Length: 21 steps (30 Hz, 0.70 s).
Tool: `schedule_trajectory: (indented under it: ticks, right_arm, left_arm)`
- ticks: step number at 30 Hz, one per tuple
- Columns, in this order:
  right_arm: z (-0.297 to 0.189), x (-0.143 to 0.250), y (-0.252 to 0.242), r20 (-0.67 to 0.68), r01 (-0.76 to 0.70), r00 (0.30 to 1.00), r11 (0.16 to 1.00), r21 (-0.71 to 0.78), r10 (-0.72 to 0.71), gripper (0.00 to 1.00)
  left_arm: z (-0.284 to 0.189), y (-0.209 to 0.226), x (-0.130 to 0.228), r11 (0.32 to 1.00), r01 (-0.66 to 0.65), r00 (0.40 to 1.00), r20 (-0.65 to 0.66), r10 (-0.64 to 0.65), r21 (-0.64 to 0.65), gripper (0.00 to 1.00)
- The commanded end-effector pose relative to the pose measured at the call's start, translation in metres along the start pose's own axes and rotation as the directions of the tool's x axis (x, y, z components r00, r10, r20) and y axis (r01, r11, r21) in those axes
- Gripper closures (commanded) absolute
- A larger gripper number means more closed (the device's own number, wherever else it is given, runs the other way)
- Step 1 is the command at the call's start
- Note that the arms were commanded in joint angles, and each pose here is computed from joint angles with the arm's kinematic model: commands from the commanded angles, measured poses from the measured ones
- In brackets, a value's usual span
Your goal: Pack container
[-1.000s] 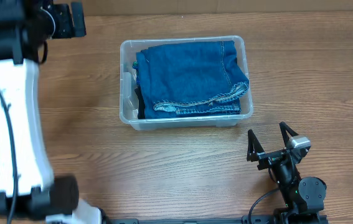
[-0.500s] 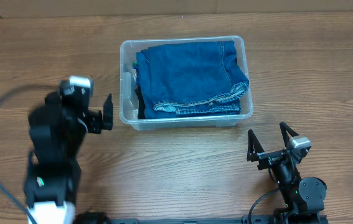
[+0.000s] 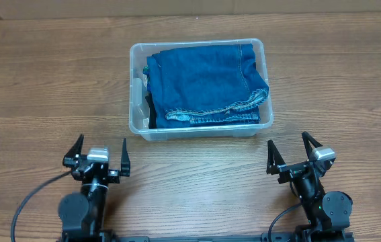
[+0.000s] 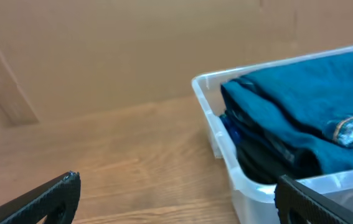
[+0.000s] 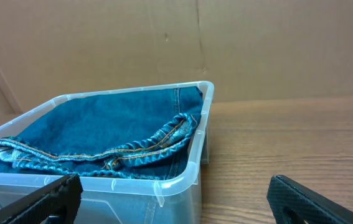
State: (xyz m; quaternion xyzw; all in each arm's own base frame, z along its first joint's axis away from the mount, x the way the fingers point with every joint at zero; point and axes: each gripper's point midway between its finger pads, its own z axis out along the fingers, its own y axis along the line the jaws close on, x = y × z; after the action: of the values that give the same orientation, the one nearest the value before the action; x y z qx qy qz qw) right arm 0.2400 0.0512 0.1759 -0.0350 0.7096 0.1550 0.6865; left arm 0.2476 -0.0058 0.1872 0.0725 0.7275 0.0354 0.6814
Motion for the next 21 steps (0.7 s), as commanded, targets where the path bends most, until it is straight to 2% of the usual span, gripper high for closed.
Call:
schedule_trajectory:
  ticks: [1, 5, 21]
  right_arm:
    - [0.0, 0.002, 0.001, 0.001, -0.003, 1.0, 1.0, -0.003, 0.003, 0.0]
    - [0.0, 0.002, 0.001, 0.001, -0.003, 1.0, 1.0, -0.003, 0.003, 0.0]
    - [0.0, 0.002, 0.001, 0.001, -0.003, 1.0, 1.0, -0.004, 0.003, 0.0]
  left_arm:
    - [-0.002, 0.006, 0.011, 0.998, 0.014, 0.999, 0.029, -0.013, -0.053, 0.0]
    - [0.0, 0.012, 0.033, 0.995, 0.013, 1.0, -0.019, -0.015, -0.102, 0.0]
    - [0.0, 0.013, 0.033, 0.995, -0.001, 1.0, -0.021, -0.001, -0.103, 0.0]
